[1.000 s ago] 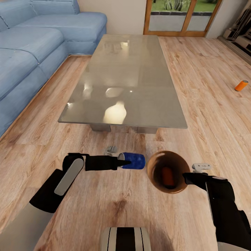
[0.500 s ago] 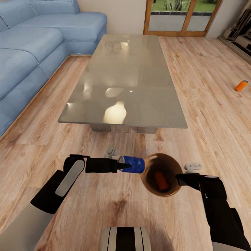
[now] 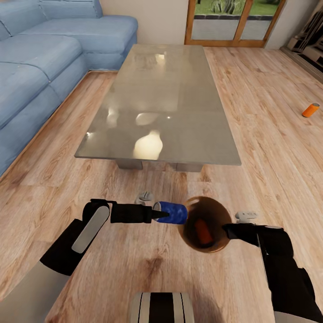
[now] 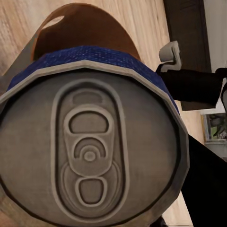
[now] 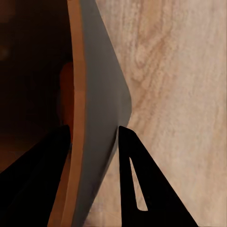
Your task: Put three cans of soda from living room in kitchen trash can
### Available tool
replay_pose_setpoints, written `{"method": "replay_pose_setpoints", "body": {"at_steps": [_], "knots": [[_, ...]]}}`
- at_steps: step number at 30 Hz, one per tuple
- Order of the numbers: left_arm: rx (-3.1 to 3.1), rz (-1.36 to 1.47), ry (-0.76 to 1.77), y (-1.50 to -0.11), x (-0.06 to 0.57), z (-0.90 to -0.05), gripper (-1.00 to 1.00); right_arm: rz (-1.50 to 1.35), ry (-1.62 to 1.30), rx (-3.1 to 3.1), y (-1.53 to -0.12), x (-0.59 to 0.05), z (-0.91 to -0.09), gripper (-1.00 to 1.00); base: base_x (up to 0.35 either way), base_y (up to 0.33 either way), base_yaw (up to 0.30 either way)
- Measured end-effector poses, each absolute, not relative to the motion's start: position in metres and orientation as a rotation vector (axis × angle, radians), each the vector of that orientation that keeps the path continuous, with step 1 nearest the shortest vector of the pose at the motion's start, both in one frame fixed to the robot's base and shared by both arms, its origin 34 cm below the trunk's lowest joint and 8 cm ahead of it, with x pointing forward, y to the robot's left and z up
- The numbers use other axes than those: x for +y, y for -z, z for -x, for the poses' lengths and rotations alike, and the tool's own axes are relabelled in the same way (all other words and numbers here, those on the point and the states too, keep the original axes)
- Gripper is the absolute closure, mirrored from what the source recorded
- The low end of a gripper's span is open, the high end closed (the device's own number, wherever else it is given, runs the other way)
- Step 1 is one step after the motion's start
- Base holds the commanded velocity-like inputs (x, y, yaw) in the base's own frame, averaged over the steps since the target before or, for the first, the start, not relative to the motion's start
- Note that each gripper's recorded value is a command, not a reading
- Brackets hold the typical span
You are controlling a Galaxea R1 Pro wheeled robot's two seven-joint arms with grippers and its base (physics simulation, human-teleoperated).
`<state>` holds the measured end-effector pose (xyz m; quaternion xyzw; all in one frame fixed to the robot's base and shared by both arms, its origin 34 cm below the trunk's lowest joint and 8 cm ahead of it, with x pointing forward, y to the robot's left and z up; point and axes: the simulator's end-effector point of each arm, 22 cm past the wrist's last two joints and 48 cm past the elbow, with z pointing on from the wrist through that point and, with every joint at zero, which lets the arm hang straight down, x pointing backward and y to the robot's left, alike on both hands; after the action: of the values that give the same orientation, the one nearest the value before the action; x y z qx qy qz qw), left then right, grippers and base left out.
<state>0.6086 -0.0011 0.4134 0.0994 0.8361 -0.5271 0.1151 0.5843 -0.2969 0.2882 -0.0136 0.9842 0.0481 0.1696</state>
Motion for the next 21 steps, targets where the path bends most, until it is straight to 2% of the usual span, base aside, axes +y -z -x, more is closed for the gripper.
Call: {"method": "replay_pose_setpoints", "body": {"at_steps": [2, 6, 11, 17, 21], "knots": [[2.458, -0.305, 1.554, -0.413, -0.005, -0.604, 1.00, 0.005, -0.240, 2.790, -0.290, -0.282, -0.584, 1.00, 0.000, 0.000, 0.000], [2.440, -0.317, 1.599, -0.420, -0.021, -0.599, 1.00, 0.072, -0.082, 2.802, -0.287, -0.305, -0.583, 1.00, 0.000, 0.000, 0.000], [2.425, -0.322, 1.622, -0.426, -0.032, -0.597, 1.00, 0.026, -0.194, 2.796, -0.289, -0.288, -0.584, 1.00, 0.000, 0.000, 0.000], [2.395, -0.329, 1.678, -0.439, -0.062, -0.592, 1.00, 0.048, -0.141, 2.799, -0.288, -0.296, -0.583, 1.00, 0.000, 0.000, 0.000], [2.463, -0.363, 1.591, -0.429, -0.089, -0.583, 1.00, 0.041, -0.161, 2.798, -0.288, -0.293, -0.583, 1.00, 0.000, 0.000, 0.000]]}}
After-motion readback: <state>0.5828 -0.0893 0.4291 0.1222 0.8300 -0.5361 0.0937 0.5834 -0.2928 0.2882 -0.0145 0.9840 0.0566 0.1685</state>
